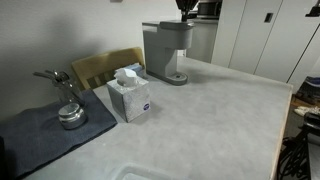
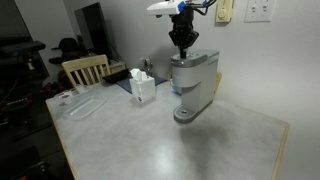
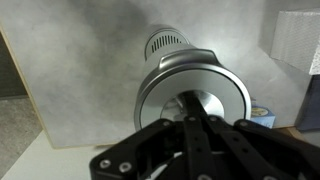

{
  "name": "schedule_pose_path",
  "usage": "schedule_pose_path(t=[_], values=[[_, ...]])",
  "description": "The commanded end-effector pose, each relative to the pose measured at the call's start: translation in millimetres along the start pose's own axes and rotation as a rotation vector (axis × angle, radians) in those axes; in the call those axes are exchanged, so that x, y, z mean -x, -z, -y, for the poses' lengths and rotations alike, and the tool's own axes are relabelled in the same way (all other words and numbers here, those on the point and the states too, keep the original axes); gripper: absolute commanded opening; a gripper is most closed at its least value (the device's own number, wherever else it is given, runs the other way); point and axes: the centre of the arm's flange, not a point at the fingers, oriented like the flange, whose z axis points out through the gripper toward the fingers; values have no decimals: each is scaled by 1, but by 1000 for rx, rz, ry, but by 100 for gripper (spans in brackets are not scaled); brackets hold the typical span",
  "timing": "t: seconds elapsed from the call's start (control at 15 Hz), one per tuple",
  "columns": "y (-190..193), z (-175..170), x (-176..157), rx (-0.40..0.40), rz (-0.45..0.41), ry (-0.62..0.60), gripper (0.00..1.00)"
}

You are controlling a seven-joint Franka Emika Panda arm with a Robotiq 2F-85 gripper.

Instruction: Press the button on the top of the coffee maker

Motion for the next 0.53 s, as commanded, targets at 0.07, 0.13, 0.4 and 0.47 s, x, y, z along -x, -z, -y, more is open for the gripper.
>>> schedule_pose_path(t=[0.07, 0.13, 0.4, 0.47], values=[[-10, -2, 1, 31, 7, 23, 0], [-6, -1, 0, 39, 3, 24, 0], [9, 1, -6, 73, -18, 50, 0], [12, 1, -8, 82, -23, 55, 0]])
